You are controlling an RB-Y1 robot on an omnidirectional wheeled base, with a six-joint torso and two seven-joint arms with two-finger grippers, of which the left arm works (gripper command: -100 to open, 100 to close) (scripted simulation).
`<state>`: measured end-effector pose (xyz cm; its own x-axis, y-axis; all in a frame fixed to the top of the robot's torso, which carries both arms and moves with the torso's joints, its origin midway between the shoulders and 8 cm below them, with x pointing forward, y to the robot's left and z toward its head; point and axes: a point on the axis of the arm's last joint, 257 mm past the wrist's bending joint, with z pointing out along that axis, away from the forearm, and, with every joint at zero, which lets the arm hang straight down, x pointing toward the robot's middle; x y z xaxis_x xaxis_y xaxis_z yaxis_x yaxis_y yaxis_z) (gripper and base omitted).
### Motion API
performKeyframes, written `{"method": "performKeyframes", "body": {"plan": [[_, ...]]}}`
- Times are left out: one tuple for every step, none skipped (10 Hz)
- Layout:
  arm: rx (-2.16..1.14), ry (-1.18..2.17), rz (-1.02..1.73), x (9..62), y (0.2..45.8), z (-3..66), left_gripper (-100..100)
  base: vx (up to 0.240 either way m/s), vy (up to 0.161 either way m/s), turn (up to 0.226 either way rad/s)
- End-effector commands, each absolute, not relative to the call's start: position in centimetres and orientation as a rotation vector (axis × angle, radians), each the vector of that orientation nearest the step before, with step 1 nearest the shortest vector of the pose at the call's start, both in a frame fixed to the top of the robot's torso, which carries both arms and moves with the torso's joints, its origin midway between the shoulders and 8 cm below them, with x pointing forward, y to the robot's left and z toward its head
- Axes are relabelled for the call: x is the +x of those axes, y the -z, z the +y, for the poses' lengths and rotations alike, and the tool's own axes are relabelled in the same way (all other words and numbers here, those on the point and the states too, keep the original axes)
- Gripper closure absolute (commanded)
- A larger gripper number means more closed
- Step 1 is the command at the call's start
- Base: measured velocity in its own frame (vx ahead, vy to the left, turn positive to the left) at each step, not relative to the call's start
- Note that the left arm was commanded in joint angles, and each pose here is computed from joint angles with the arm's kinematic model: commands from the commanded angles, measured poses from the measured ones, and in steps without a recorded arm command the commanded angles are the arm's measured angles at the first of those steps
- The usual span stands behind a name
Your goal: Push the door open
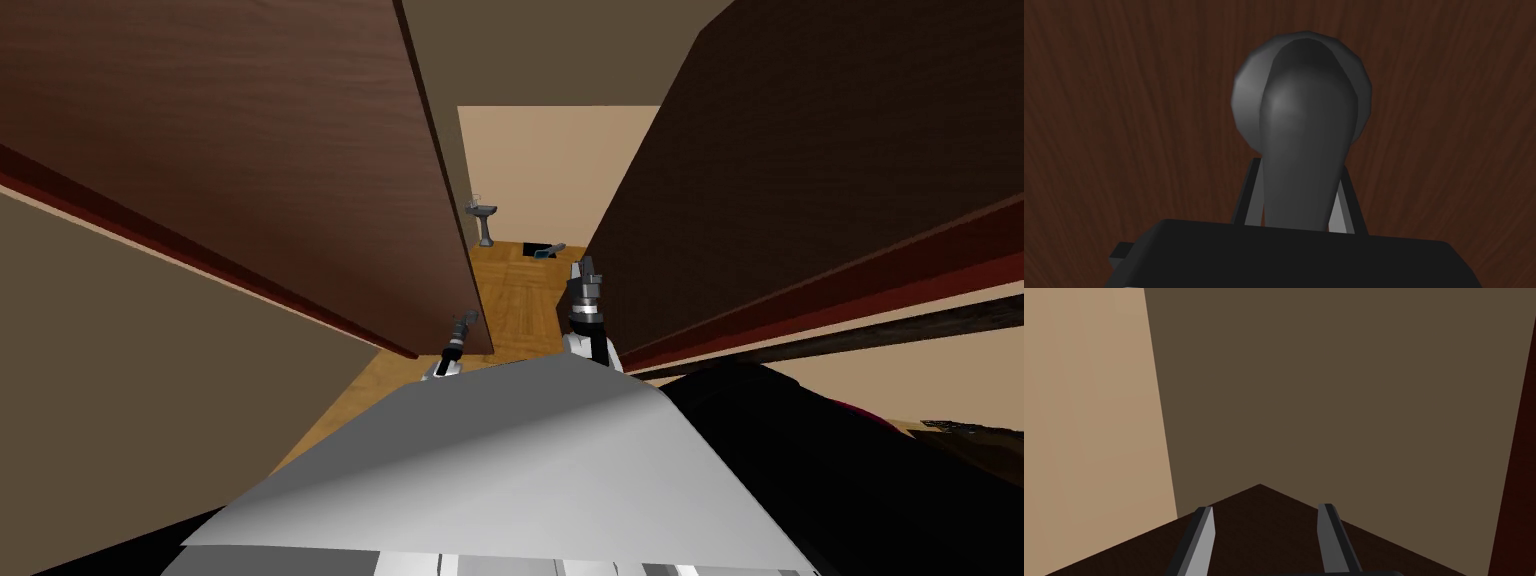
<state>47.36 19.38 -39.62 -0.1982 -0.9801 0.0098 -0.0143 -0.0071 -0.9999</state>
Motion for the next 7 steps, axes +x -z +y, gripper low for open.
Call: {"method": "performKeyframes", "body": {"plan": [[-1.124, 1.337, 1.333, 47.9, 39.0, 21.0, 100, 0.198, -0.106, 0.091], [-1.13, 1.329, 1.325, 47.9, 39.0, 21.6, 100, 0.188, -0.124, 0.082], [-1.13, 1.329, 1.325, 47.9, 39.0, 21.6, 100, 0.122, -0.079, 0.05], [-1.139, 1.317, 1.313, 47.9, 39.0, 22.4, 100, 0.139, -0.081, 0.094], [-1.142, 1.312, 1.308, 47.9, 39.0, 22.6, 100, 0.146, -0.098, 0.123], [-1.148, 1.304, 1.3, 47.9, 39.0, 23.2, 100, 0.139, -0.12, 0.084], [-1.155, 1.295, 1.291, 47.8, 39.0, 23.8, 100, 0.178, -0.12, 0.115]]}}
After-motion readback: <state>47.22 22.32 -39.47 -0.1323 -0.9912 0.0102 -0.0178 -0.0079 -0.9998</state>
